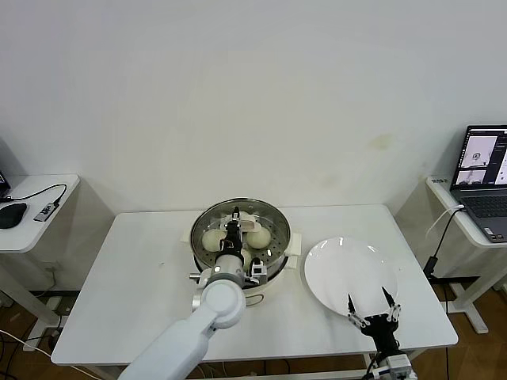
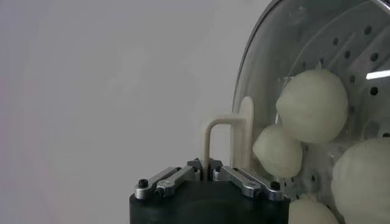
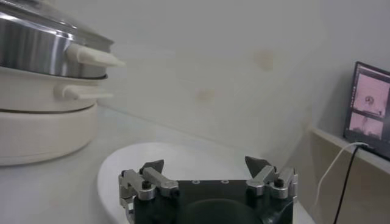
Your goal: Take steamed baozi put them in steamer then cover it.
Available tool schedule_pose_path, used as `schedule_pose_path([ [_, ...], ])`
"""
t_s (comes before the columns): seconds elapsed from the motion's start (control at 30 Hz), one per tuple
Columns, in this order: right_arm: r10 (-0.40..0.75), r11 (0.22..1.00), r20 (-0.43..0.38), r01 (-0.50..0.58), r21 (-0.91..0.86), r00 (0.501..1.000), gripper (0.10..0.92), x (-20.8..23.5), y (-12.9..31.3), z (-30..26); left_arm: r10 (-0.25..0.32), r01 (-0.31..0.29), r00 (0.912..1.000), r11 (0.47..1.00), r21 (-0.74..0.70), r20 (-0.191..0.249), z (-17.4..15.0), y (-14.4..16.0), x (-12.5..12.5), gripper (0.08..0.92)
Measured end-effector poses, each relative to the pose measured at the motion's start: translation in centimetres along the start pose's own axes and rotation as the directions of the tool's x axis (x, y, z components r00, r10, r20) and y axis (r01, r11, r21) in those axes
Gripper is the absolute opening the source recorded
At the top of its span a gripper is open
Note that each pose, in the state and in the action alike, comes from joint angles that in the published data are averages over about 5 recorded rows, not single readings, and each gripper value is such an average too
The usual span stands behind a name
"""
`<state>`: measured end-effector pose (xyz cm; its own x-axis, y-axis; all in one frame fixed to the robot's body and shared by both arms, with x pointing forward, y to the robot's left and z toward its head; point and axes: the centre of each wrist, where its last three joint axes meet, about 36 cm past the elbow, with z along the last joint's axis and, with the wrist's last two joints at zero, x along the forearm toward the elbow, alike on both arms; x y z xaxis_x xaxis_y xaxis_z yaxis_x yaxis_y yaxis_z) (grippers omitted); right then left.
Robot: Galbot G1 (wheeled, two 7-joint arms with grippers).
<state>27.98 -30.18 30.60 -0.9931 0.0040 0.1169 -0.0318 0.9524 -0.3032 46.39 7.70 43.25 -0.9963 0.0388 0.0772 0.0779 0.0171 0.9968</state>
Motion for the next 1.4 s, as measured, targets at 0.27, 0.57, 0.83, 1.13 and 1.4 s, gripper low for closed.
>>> schedule_pose_path([
  [0.27,-0.007,1.0,-0.002,0.007,0.0,1.0,0.823,0.0,0.3,0.0,-0.018,0.018,0.9998,1.0,0.019,-0.003,0.3,0.3,0.3,0.324],
  [0.57,-0.01,1.0,-0.003,0.01,0.004,1.0,0.823,0.1,0.4,0.0,-0.048,0.047,0.9988,0.997,0.055,0.01,1.4,0.8,2.1,0.584],
  [0.83,-0.016,1.0,-0.002,0.016,0.008,1.0,0.823,0.3,0.6,-0.1,-0.05,0.041,0.9968,0.989,0.143,0.061,3.5,0.6,5.8,0.796],
  [1.13,-0.036,0.999,0.007,0.036,0.008,0.999,0.823,0.7,1.1,-0.4,-0.078,0.005,0.9831,0.915,0.404,0.165,7.5,-0.3,11.2,0.823],
  [1.4,-0.086,0.996,0.039,0.087,-0.013,0.995,0.823,1.3,1.8,-1.0,-0.1,-0.04,0.9857,0.644,0.764,0.136,12.7,-3.7,16.6,0.823],
])
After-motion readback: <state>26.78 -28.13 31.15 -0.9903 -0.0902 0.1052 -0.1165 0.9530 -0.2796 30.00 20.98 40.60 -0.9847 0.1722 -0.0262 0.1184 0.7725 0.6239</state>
